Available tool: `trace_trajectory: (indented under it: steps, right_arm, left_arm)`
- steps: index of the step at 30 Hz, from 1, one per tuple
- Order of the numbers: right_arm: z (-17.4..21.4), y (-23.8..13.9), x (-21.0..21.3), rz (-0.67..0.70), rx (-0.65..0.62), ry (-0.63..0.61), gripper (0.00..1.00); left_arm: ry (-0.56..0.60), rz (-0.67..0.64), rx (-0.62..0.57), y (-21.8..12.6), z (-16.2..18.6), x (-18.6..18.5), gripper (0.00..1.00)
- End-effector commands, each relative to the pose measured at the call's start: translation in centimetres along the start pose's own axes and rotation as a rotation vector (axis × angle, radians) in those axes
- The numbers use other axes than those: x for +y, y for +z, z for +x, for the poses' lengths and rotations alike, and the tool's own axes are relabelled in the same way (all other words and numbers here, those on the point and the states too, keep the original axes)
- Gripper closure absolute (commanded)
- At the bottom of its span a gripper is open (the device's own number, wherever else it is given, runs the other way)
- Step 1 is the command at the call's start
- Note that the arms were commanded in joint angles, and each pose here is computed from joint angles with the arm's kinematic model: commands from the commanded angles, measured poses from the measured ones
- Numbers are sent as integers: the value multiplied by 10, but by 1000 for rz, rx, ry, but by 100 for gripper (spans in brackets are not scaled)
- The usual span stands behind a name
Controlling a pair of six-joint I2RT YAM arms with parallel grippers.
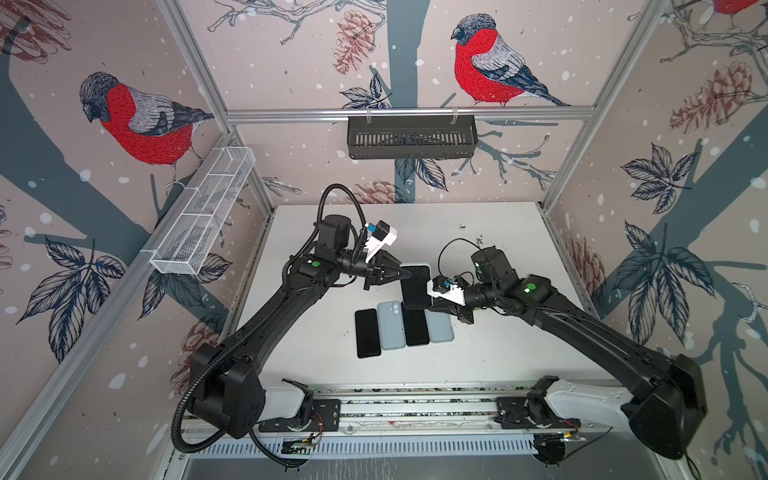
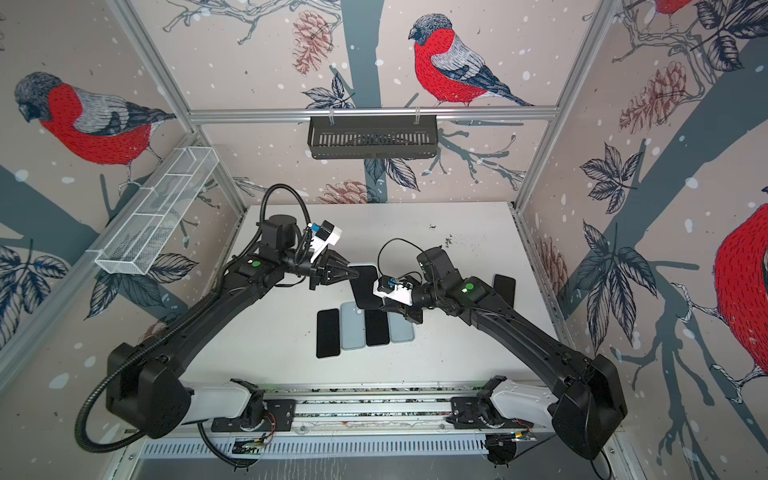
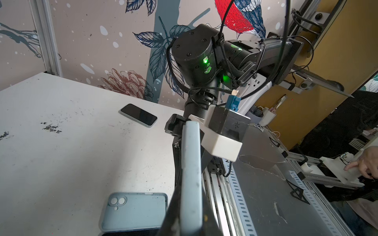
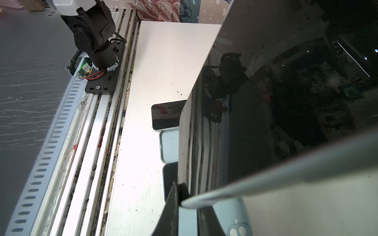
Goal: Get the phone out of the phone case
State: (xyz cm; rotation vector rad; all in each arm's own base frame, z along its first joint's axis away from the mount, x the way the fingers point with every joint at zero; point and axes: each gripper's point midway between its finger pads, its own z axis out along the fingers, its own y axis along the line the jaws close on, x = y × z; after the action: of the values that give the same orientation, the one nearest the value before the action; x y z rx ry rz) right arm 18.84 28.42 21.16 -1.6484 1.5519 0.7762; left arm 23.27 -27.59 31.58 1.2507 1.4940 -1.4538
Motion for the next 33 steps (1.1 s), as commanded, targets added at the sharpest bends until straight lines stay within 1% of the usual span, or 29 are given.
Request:
trace_trajectory:
  steps: [1, 4, 6, 11, 16, 19, 21, 23, 25, 28, 29, 30, 31, 32, 33]
  right_arm:
    - [-13, 3, 2, -4, -45, -94, 100]
    - [-14, 9, 9, -13, -33, -172, 100]
    - [-15, 13, 11, 8, -25, -223, 100]
    - [-23, 16, -1, 75, -51, -295, 100]
    - [-39, 13, -16, 153, -98, -334, 100]
    - [-39, 10, -20, 204, -110, -338, 100]
    - [-39, 4, -27, 272, -131, -309, 100]
    - [-38, -3, -27, 302, -168, -274, 99]
    - [-36, -9, -26, 325, -207, -234, 99]
    - [-31, -17, -26, 360, -243, -159, 91]
    - [-29, -19, -26, 374, -257, -124, 85]
    - [-25, -20, -27, 389, -262, -87, 76]
    - [-22, -23, -29, 407, -269, -41, 72]
    - [-20, -25, -31, 426, -286, 14, 72]
    - [-19, -29, -33, 445, -309, 62, 69]
  left_arm:
    - [-1, 14, -31, 2, -8, 4, 100]
    - [-22, 6, -47, 4, -8, 10, 100]
    - [-37, 7, -70, 5, -9, 13, 100]
    - [-60, 12, -94, 6, -11, 17, 100]
    - [-95, 28, -88, 10, -7, 21, 100]
    - [-97, 47, -98, 10, -11, 19, 100]
    - [-100, 48, -104, 10, -14, 20, 100]
    - [-124, 49, -105, 9, -8, 22, 100]
    - [-135, 53, -129, 5, -12, 21, 100]
    - [-147, 69, -188, -5, -20, 18, 100]
    - [-144, 81, -208, -8, -23, 16, 100]
    - [-156, 93, -227, -12, -27, 14, 100]
    - [-161, 110, -246, -15, -29, 12, 100]
    - [-166, 123, -267, -19, -32, 11, 100]
    - [-169, 136, -288, -23, -35, 11, 100]
